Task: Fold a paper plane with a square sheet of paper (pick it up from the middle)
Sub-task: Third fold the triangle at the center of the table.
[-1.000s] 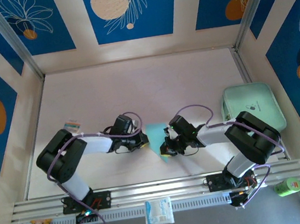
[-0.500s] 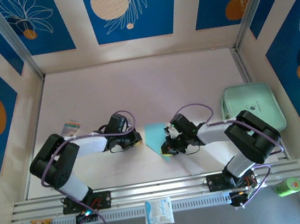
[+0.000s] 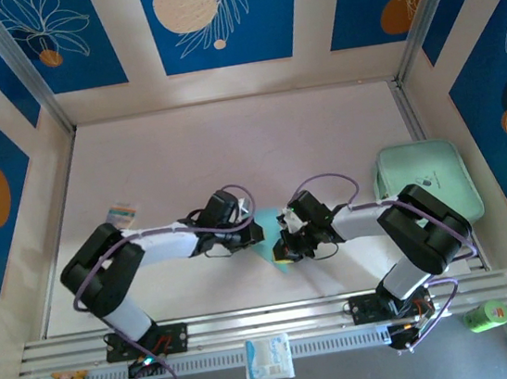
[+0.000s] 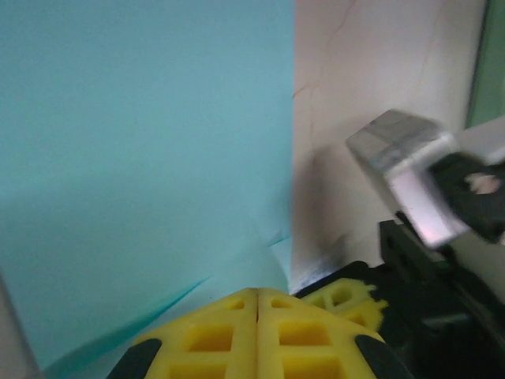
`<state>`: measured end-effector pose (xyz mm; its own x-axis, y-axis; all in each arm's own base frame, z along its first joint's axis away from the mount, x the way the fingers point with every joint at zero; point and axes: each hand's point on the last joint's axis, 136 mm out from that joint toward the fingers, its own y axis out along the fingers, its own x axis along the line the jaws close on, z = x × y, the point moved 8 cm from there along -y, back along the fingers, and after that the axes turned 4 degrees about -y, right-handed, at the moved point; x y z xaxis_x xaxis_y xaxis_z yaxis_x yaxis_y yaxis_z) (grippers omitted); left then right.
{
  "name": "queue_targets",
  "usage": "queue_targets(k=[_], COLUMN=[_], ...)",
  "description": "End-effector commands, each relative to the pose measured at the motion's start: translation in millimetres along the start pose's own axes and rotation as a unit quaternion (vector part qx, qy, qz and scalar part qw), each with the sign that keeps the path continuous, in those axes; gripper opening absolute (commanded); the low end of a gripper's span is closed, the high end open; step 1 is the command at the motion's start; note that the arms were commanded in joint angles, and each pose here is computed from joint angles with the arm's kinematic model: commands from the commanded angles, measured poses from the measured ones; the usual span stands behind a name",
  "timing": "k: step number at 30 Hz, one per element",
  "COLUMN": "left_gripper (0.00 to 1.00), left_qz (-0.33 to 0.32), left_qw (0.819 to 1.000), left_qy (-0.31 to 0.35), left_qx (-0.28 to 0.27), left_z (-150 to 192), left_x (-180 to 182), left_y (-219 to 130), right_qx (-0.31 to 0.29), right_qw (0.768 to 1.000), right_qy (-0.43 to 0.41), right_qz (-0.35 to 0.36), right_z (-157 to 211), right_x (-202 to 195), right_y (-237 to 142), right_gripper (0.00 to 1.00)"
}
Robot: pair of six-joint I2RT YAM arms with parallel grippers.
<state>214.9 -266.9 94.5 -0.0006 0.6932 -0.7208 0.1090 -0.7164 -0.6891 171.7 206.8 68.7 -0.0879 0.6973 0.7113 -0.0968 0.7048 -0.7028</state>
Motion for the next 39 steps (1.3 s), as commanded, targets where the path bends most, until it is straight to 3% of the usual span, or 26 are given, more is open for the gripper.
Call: queue_targets(k=[1,9,12,22,39], left_gripper=[0.06,0.05,0.05,0.04,0.02], left_qz=[-0.020,-0.053,-0.053,-0.060,-0.054], left_qw=[1.000,0.997,0.997,0.997,0.993], left_qy=[-0.016,-0.048,-0.052,-0.057,-0.099], left_qx=[0.018,0.021,0.018,0.012,-0.025], left_z=[3,12,13,12,13], left_x=[16,41,42,44,57], left_y=[12,18,17,14,7], right_qx=[0.021,0.005,0.006,0.030,-0.032], right_qw=[0.998,0.999,0.999,0.999,0.998], right_qy=[0.028,-0.040,-0.045,-0.006,0.036], right_qz=[0.043,-0.025,-0.019,0.014,0.047], right_z=[8,-5,-12,0,53], right_x=[-16,26,33,4,-23], right_y=[0,-11,-4,17,-26], right_gripper=[0.03,0.07,0.08,0.09,0.13])
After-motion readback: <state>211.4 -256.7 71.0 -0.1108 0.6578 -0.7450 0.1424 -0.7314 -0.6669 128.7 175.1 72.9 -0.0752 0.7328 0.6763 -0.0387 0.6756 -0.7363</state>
